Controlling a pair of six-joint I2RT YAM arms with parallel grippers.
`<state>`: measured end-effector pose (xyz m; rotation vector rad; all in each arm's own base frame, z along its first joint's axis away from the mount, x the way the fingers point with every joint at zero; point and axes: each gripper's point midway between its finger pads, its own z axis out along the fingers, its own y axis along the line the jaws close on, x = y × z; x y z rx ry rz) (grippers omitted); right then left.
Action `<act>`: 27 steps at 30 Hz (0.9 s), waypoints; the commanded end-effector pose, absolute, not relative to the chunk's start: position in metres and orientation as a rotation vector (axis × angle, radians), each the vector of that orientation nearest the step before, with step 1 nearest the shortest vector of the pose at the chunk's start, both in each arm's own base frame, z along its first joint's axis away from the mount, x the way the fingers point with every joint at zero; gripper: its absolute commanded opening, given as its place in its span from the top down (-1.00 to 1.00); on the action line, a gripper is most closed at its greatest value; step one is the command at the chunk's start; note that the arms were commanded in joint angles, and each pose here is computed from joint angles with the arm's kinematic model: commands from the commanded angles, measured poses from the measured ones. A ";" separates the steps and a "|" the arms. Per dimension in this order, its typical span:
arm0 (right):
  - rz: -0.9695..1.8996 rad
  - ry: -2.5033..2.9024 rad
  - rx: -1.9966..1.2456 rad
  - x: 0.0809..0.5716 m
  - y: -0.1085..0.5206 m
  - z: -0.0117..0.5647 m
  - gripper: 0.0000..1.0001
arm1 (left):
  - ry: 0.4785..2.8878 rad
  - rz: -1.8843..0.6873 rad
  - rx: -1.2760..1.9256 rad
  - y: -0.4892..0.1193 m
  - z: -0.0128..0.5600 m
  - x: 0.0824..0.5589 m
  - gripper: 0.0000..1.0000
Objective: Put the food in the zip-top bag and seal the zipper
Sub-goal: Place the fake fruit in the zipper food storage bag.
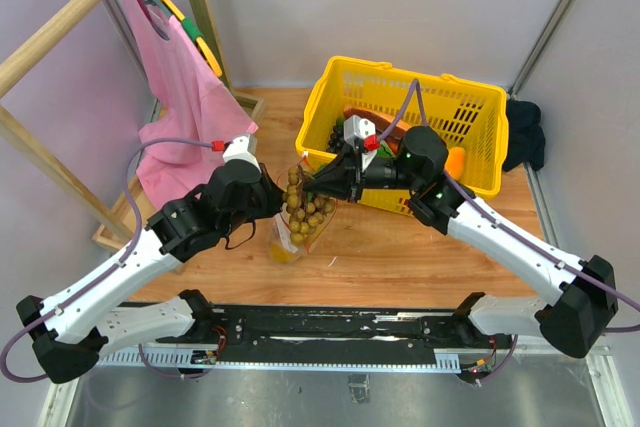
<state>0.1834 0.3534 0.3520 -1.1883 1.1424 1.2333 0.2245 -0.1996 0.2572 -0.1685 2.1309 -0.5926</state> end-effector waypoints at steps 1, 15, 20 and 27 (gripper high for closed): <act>1.168 1.173 -1.153 0.197 0.357 0.344 0.98 | 2.107 -0.626 -0.187 -0.201 0.262 0.225 0.99; 0.991 1.291 -1.006 0.244 0.354 0.318 0.98 | 2.125 -0.616 -0.179 -0.200 0.257 0.223 0.99; 0.995 1.339 -0.889 0.260 0.344 0.324 0.98 | 2.133 -0.615 -0.171 -0.201 0.254 0.223 0.99; 1.026 1.350 -0.833 0.265 0.338 0.330 0.98 | 2.139 -0.602 -0.169 -0.199 0.252 0.223 0.99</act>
